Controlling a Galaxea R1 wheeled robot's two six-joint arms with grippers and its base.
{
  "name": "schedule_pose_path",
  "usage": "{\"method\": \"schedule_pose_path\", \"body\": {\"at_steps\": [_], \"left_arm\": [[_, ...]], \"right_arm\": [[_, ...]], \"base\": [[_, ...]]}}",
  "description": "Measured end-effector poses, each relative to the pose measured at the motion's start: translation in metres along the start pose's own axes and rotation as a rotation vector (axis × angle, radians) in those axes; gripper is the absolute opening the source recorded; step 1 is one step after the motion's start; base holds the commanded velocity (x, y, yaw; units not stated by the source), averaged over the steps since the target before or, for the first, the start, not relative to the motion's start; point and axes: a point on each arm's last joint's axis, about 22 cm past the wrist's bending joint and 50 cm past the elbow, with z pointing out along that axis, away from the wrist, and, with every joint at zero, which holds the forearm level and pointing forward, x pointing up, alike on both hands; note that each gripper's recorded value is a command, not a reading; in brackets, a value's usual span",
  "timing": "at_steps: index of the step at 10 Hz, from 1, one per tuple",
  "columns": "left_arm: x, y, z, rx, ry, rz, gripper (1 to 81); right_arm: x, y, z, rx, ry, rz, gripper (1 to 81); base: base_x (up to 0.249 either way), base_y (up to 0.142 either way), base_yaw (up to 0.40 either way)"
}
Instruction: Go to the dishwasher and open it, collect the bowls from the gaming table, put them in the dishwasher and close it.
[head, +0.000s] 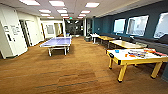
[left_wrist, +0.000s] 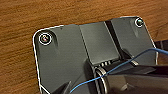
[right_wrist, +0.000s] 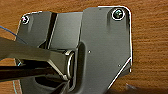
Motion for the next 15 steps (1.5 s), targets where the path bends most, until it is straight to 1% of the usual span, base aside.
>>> {"method": "schedule_pose_path", "body": {"at_steps": [6, 10, 15], "left_arm": [[-0.0004, 0.0005, 0.0000, -0.001, 0.000, 0.000, 81.1], [0.0014, 0.0064, 0.0011, -0.010, 0.002, 0.000, 81.1], [0.0009, 0.0061, 0.0011, -0.009, 0.001, 0.000, 81.1]], "right_arm": [[-0.0003, -0.0007, 0.0002, 0.001, 0.000, 0.000, 81.1], [-0.0025, -0.0004, -0.0001, 0.000, -0.003, 0.001, 81.1], [-0.0021, -0.0023, 0.0003, 0.003, -0.002, 0.000, 81.1]], "base": [[0.233, 0.000, 0.000], [0.241, 0.000, 0.000], [0.255, 0.000, 0.000]]}}
